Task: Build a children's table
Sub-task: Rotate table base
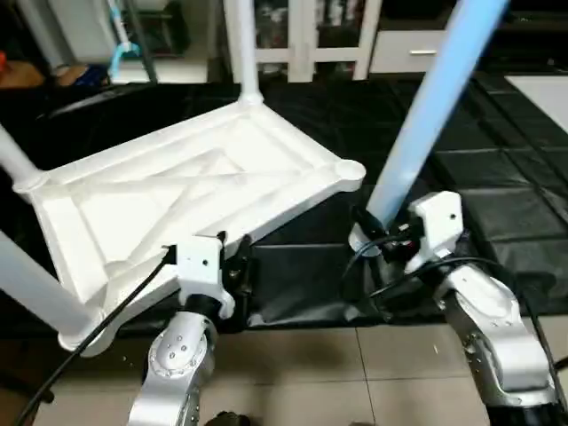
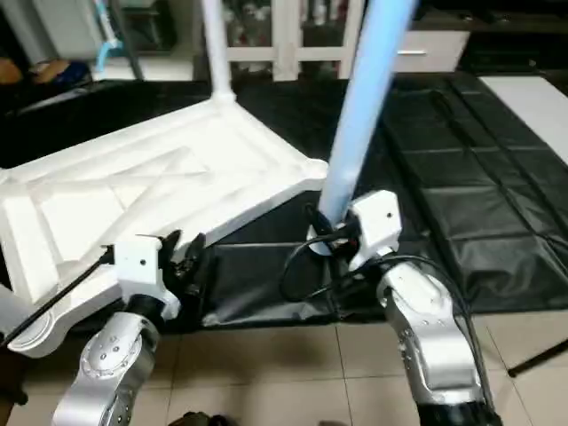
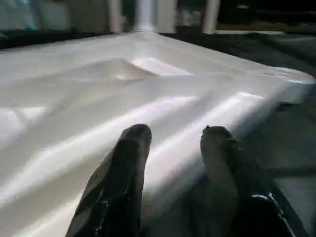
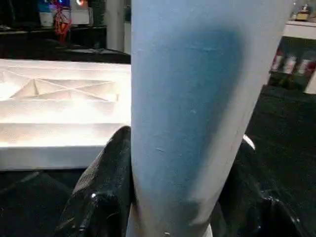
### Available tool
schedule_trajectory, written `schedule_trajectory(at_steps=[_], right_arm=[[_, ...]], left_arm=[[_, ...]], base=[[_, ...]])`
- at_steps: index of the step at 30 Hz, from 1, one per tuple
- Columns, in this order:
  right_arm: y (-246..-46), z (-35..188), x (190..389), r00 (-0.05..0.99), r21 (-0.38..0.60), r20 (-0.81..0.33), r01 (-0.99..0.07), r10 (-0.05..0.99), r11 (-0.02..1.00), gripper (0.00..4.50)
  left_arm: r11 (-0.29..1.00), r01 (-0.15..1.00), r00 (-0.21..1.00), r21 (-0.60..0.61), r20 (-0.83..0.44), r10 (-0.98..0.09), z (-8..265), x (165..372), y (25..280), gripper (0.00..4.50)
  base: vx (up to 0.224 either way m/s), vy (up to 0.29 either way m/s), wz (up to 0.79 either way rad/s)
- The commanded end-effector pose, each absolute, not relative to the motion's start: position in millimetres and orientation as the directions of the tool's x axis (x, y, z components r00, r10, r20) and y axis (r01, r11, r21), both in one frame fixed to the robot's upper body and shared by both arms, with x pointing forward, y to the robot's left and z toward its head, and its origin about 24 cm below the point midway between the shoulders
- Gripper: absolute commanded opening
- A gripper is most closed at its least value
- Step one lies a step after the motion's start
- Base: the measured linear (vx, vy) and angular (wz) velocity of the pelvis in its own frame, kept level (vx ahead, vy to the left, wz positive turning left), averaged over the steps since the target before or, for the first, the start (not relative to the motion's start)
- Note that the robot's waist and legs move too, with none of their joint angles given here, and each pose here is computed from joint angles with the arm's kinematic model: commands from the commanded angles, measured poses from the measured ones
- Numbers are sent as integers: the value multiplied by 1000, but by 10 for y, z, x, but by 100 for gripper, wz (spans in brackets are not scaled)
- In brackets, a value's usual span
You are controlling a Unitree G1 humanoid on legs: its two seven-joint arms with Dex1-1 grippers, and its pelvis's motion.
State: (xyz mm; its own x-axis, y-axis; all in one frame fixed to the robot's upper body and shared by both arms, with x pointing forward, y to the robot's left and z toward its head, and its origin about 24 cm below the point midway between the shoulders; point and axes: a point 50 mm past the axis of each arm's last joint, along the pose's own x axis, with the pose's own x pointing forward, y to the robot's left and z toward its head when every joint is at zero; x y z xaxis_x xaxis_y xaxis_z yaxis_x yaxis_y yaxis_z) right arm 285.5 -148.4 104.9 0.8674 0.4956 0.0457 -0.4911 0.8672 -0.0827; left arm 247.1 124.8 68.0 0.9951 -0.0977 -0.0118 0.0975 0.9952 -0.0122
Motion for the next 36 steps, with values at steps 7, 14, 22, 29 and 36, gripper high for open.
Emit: schedule_trajectory(at_steps=[7,14,22,29,36], right_arm=[[-1513,1042,2948,894,-57,42,-444,446,894,187],[-1493,901,2748,890,-77,-13,-456,456,887,187],[-1478,884,2690,898,-37,-6,-440,440,897,187],[-1484,930,2735,890,-35,11,-454,455,890,187],[-1498,937,2732,880,-60,-3,-474,475,878,187]], left_arm=[[998,66,997,6,27,-66,847,2590,1290,200],[994,97,995,-42,9,-97,830,2579,1289,200],[990,118,993,-72,13,-117,824,2518,1273,200],[988,124,992,-89,15,-123,809,2473,1249,200],[989,113,993,-93,-10,-114,748,2422,1244,200]], base=[[-11,-115,1],[-26,-103,0],[-6,14,-1],[39,1,-10],[164,23,6]])
